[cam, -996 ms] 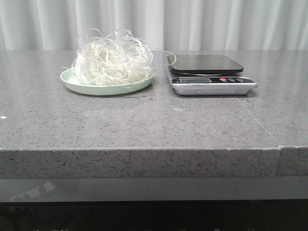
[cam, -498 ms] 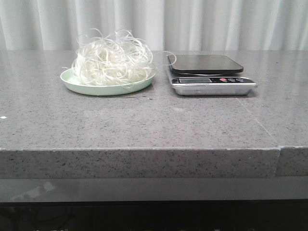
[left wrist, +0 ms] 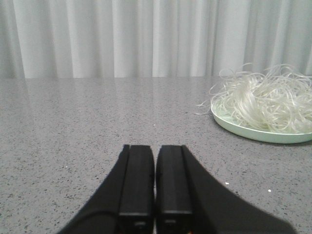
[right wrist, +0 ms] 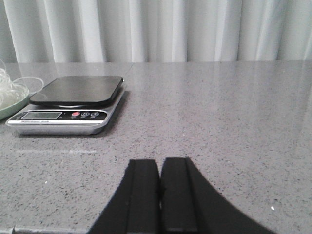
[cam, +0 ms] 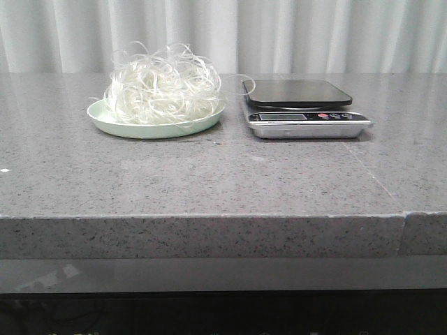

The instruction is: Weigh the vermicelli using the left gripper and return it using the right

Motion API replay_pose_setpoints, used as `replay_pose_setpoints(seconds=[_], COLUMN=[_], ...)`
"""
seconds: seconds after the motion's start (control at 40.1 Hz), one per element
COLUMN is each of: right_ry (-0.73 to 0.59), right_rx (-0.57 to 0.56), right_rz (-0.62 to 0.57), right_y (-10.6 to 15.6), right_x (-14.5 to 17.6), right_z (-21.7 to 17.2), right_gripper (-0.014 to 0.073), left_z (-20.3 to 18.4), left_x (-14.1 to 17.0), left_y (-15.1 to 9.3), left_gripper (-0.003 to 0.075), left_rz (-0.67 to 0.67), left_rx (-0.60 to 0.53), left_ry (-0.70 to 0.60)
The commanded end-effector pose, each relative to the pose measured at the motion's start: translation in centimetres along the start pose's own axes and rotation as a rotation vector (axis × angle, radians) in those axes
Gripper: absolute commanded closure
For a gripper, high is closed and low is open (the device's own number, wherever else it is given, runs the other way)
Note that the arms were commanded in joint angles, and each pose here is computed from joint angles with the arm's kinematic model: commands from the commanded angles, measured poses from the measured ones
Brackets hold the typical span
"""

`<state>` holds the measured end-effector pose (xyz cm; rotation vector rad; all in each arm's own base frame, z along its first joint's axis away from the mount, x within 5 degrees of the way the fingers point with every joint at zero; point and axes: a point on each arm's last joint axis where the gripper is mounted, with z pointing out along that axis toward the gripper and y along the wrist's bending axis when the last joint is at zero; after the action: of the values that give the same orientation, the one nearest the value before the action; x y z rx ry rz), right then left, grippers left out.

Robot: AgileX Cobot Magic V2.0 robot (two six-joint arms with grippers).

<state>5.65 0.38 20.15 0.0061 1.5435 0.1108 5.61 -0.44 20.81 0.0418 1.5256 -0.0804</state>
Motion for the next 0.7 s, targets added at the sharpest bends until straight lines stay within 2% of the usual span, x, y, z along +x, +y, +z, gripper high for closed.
replay_pose_setpoints(seconds=[0.0, 0.672], right_ry=[-0.155, -0.148], right_rx=[0.008, 0.017], right_rz=[-0.007, -0.007], right_y=[-0.02, -0.08], right_x=[-1.36, -1.3], right_z=[-0.24, -0.23], right_gripper=[0.0438, 0.0438], left_z=[-0.08, -0.08], left_x=[0.47, 0.47], left_y=[-0.01, -0.01], left_gripper=[0.0565, 0.0565], left_rz=[0.0, 0.0], left_rx=[0.007, 0.007], left_ry=[-0.059, -0.059])
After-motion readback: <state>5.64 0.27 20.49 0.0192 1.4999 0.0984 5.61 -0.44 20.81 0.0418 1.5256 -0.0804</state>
